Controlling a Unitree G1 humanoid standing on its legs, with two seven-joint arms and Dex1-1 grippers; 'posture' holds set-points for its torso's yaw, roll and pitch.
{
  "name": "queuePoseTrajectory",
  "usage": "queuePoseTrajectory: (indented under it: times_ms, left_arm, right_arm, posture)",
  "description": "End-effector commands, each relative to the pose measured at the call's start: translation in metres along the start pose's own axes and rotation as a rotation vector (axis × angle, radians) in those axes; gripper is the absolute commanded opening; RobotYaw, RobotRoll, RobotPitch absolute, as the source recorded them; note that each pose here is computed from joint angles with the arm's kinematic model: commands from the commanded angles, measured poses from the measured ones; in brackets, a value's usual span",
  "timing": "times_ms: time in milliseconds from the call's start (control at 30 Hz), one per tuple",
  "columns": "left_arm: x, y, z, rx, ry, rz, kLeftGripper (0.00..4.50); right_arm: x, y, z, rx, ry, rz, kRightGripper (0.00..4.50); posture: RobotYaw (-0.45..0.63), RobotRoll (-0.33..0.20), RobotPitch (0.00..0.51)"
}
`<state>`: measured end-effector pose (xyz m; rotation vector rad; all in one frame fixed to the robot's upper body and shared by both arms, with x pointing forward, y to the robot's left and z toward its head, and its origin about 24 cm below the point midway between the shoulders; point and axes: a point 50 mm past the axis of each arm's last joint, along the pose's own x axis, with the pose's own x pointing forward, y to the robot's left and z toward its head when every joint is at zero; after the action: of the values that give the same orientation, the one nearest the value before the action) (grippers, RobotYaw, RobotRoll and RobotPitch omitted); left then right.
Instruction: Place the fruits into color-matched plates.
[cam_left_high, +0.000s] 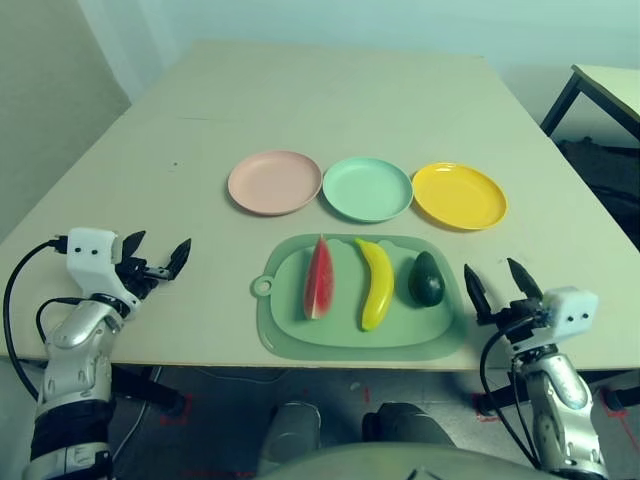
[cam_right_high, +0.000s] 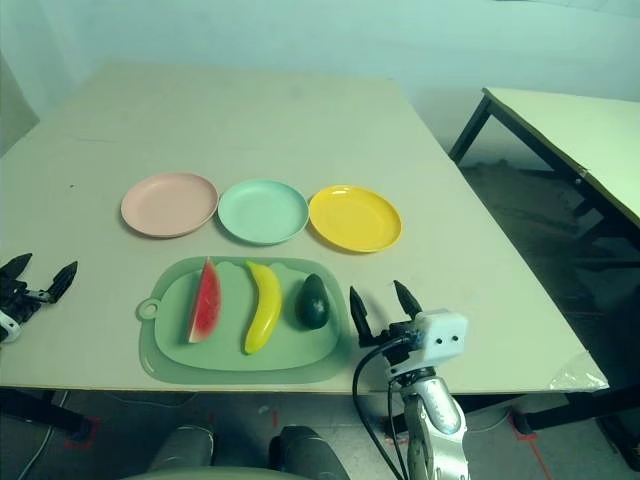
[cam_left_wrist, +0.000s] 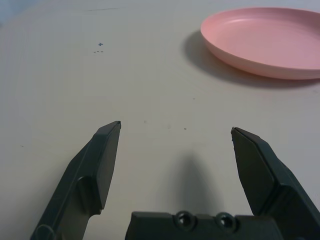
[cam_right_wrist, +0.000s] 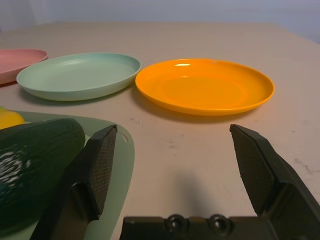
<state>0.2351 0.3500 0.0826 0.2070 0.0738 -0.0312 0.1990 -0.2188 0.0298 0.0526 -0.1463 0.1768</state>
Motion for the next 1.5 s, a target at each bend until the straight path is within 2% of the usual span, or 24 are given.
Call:
queuePoseTrajectory:
  times_ms: [33, 267, 467, 633, 733, 900, 1000, 1133, 1233, 1333, 1500]
  left_arm:
    - [0.003, 0.001, 0.000, 0.003, 0.003, 0.010, 4.48]
    - [-0.001, 0.001, -0.001, -0.004, -0.003, 0.015, 4.48]
    - [-0.004, 0.002, 0.003, -0.068, -0.052, 0.018, 4.48]
    - [-0.002, -0.015, 0.022, -0.105, -0.142, -0.215, 4.48]
    - [-0.003, -0.031, 0.038, -0.086, -0.153, -0.444, 4.48]
    - [-0.012, -0.056, 0.046, 0.088, 0.031, -0.889, 4.48]
    - [-0.015, -0.062, 0.049, 0.159, 0.095, -1.039, 4.48]
    - [-0.011, -0.063, 0.057, 0.211, 0.102, -1.140, 4.48]
    - [-0.007, -0.065, 0.062, 0.232, 0.093, -1.176, 4.48]
    - [-0.003, -0.066, 0.065, 0.247, 0.079, -1.185, 4.48]
    - [-0.003, -0.066, 0.066, 0.223, 0.061, -1.169, 4.48]
  right_arm:
    - [0.000, -0.004, -0.002, -0.004, -0.005, -0.020, 4.50]
    - [-0.004, -0.006, -0.003, -0.015, 0.000, -0.013, 4.50]
    - [-0.014, -0.019, 0.002, -0.048, 0.007, -0.035, 4.50]
    - [-0.018, -0.026, 0.019, -0.118, -0.003, 0.037, 4.50]
    - [-0.015, -0.019, 0.041, -0.166, -0.025, 0.182, 4.50]
    - [0.006, -0.004, 0.092, -0.230, 0.015, 0.508, 4.50]
    - [0.020, 0.009, 0.116, -0.342, 0.097, 0.720, 4.50]
    - [0.040, 0.020, 0.140, -0.564, 0.241, 0.988, 4.50]
    - [0.047, 0.023, 0.152, -0.713, 0.364, 1.228, 4.50]
    - [0.052, 0.027, 0.161, -0.885, 0.408, 1.446, 4.50]
    - [0.060, 0.035, 0.150, -1.214, 0.451, 1.725, 4.50]
  posture:
    - [0.17, 0.000, 0.023]
    - [0.17, 0.000, 0.036]
    - [0.14, 0.000, 0.049]
    - [0.11, 0.000, 0.061]
    - [0.09, 0.000, 0.074]
    - [0.06, 0.000, 0.094]
    - [0.03, 0.000, 0.102]
    - [0.01, 0.000, 0.096]
    - [0.01, 0.000, 0.088]
    - [0.02, 0.000, 0.077]
    - [0.04, 0.000, 0.066]
